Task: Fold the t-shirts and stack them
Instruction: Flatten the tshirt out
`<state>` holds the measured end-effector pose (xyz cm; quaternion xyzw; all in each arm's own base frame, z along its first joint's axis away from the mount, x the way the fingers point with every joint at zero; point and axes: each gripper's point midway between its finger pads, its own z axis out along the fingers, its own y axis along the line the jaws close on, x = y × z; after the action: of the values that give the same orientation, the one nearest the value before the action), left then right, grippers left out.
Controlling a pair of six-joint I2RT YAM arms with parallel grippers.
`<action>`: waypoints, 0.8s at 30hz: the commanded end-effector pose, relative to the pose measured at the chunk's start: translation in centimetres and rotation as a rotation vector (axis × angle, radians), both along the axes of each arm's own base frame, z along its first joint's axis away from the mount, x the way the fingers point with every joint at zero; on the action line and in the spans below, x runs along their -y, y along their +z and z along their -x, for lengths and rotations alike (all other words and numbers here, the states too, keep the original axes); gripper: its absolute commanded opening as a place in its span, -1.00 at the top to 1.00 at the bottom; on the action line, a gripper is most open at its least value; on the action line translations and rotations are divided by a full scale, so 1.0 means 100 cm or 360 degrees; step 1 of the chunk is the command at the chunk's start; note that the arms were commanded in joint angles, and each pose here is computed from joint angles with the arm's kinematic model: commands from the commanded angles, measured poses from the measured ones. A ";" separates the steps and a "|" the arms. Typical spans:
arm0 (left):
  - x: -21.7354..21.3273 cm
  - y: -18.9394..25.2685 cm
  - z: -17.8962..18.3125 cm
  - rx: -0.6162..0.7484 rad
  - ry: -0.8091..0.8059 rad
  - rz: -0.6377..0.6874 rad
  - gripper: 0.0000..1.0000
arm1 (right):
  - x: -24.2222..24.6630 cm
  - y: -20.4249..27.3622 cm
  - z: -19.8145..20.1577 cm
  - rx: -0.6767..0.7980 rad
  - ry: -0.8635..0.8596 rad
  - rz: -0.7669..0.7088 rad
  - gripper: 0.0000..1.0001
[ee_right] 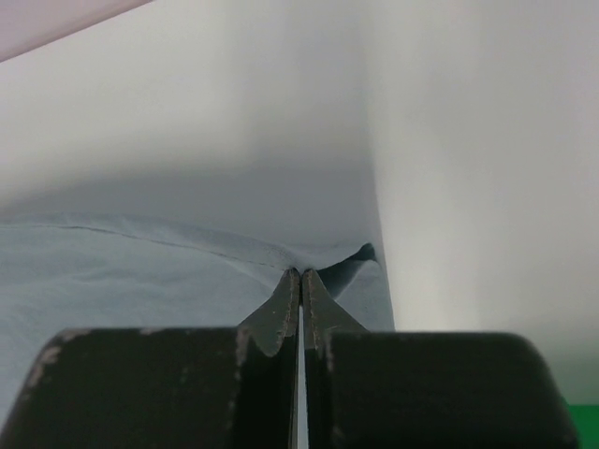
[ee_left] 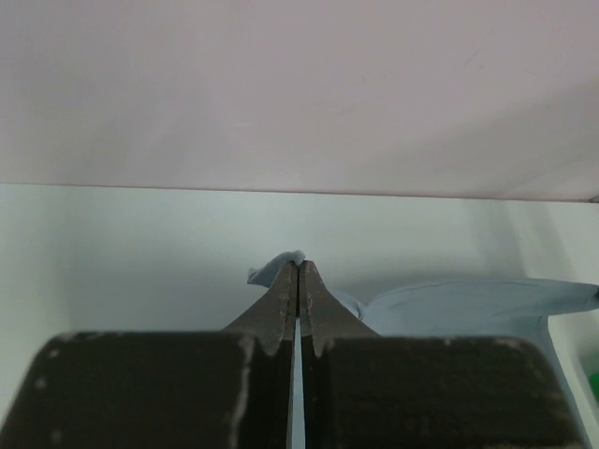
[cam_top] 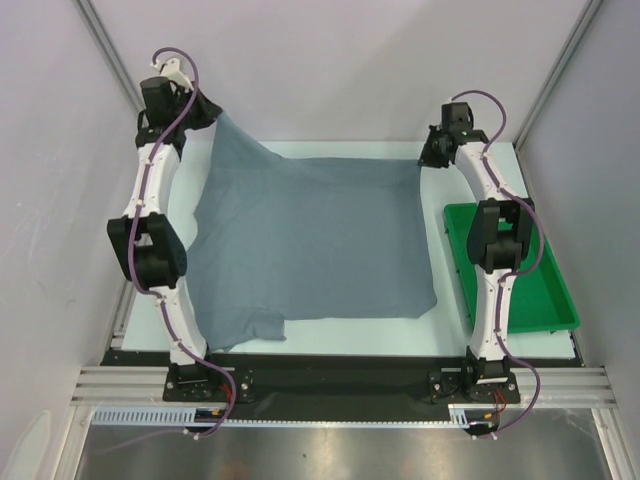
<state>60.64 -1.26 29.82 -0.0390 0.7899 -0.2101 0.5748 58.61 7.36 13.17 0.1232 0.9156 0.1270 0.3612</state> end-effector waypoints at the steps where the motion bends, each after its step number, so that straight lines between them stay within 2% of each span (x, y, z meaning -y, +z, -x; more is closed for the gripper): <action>1: 0.001 0.099 0.003 0.0379 0.0013 -0.0011 0.99 | 0.002 0.066 -0.015 0.0276 -0.0019 -0.0014 1.00; 3: -0.001 0.119 -0.003 0.0446 0.0031 0.0016 0.99 | 0.003 0.096 -0.018 0.0398 -0.0025 -0.0015 1.00; 4: -0.001 0.154 0.001 0.0566 0.0038 0.0022 1.00 | 0.004 0.110 -0.021 0.0459 -0.0033 -0.0018 1.00; 6: 0.000 0.187 0.007 0.0680 0.0044 0.0056 0.99 | 0.003 0.151 -0.019 0.0592 -0.0038 -0.0030 1.00; 9: 0.002 0.254 0.039 0.0917 0.0059 0.0077 1.00 | 0.006 0.195 -0.013 0.0729 -0.0060 -0.0033 1.00; 11: 0.003 0.275 0.058 0.0982 0.0063 0.0074 0.99 | 0.005 0.231 0.002 0.0838 -0.0063 -0.0027 1.00; 12: 0.005 0.298 0.080 0.1054 0.0062 0.0063 1.00 | 0.006 0.239 0.009 0.0857 -0.0072 -0.0014 1.00; 13: 0.006 0.305 0.091 0.1069 0.0062 0.0055 0.99 | 0.008 0.269 0.024 0.0949 -0.0067 0.0000 1.00; 15: 0.008 0.323 0.115 0.1129 0.0057 0.0016 0.99 | 0.003 0.296 0.046 0.1034 -0.0062 0.0023 1.00; 16: 0.011 0.345 0.146 0.1200 0.0061 -0.0001 0.99 | 0.001 0.299 0.054 0.1057 -0.0039 0.0041 1.00; 17: 0.012 0.354 0.161 0.1231 0.0065 -0.0027 0.99 | 0.005 0.334 0.081 0.1169 -0.0072 0.0053 1.00; 19: 0.014 0.382 0.211 0.1340 0.0083 -0.0050 0.99 | 0.005 0.350 0.106 0.1233 -0.0088 0.0055 1.00; 20: 0.017 0.392 0.230 0.1379 0.0082 -0.0053 1.00 | 0.007 0.381 0.136 0.1344 -0.0100 0.0028 1.00; 22: 0.017 0.402 0.259 0.1423 0.0107 -0.0053 0.99 | 0.009 0.406 0.168 0.1450 -0.0108 0.0003 1.00; 23: 0.021 0.421 0.301 0.1527 0.0116 -0.0056 0.99 | 0.008 0.410 0.181 0.1471 -0.0108 -0.0005 1.00; 24: 0.021 0.426 0.317 0.1557 0.0125 -0.0056 0.99 | 0.014 0.435 0.214 0.1576 -0.0118 -0.0022 1.00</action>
<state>38.55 -3.24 66.45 0.0284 0.5174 -0.1980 0.8320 42.18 7.65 51.69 0.0730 0.6876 0.1703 0.7020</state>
